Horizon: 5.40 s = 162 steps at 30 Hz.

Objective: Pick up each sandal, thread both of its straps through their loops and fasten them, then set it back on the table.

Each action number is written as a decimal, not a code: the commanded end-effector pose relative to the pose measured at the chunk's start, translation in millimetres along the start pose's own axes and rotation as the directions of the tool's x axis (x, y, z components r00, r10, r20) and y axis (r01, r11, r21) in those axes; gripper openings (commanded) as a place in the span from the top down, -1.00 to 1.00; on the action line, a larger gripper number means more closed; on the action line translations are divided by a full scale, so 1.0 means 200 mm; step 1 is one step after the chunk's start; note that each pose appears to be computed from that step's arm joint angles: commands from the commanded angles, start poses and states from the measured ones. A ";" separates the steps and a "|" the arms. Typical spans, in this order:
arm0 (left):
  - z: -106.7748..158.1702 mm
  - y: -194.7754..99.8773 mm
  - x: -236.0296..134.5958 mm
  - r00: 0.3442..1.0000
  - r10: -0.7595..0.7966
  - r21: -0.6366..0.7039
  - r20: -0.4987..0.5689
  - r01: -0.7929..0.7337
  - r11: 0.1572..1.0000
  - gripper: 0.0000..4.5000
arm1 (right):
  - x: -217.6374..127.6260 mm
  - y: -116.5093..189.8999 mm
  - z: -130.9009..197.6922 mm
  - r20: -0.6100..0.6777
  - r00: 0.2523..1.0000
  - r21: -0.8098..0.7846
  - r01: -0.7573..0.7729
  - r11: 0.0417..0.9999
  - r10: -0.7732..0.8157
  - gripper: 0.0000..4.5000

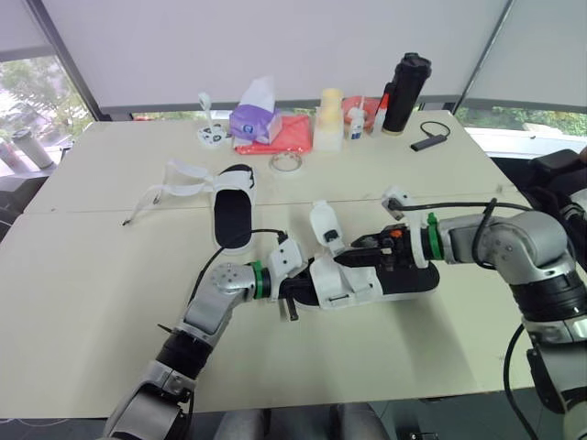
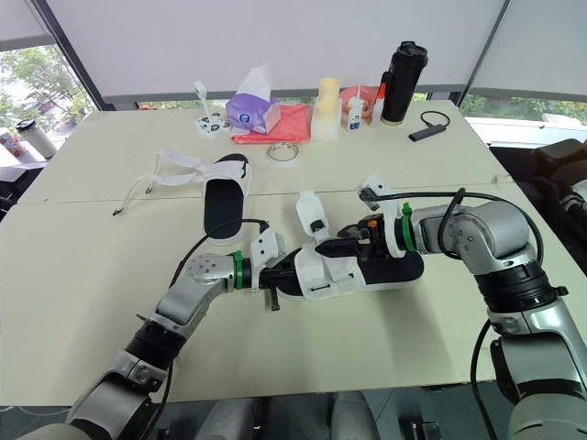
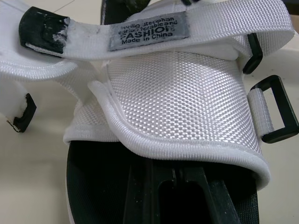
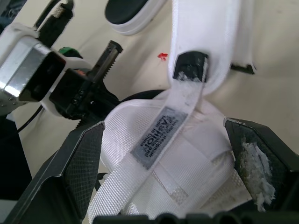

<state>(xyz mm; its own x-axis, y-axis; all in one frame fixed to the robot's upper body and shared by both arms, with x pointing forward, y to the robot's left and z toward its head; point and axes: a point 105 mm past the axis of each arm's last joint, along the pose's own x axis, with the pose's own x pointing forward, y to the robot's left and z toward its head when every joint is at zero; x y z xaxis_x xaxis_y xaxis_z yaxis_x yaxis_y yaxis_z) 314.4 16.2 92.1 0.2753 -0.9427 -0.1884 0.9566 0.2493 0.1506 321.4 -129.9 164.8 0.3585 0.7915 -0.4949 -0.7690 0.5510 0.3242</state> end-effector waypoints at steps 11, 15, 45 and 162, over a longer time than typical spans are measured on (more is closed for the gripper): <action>0.00 0.01 -0.01 0.999 0.031 0.003 0.006 -0.032 0.999 1.00 | 0.04 0.09 0.06 -0.084 0.991 -0.160 -0.115 0.980 0.102 -0.94; 0.00 0.01 0.00 0.999 0.033 0.002 0.007 -0.033 0.999 1.00 | 0.07 0.09 0.06 -0.104 0.988 -0.165 -0.129 0.978 0.113 -0.94; 0.00 0.00 0.00 1.000 0.024 0.014 0.004 -0.024 1.000 1.00 | -0.16 0.06 0.29 0.278 0.960 0.034 -0.053 0.998 0.041 0.98; 0.06 0.10 -0.11 0.998 0.070 0.067 -0.002 -0.069 0.995 1.00 | -0.06 0.16 -0.12 -0.060 0.989 -0.078 -0.140 0.987 0.136 -0.97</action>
<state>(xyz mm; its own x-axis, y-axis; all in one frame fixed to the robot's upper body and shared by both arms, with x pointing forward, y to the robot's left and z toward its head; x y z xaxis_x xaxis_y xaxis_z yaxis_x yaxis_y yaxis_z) 323.5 39.0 99.1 0.3383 -0.9163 -0.2145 0.9323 0.2955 0.2083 286.9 -135.8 149.7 0.2370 0.8218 -0.5182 -0.8146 0.4588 0.3549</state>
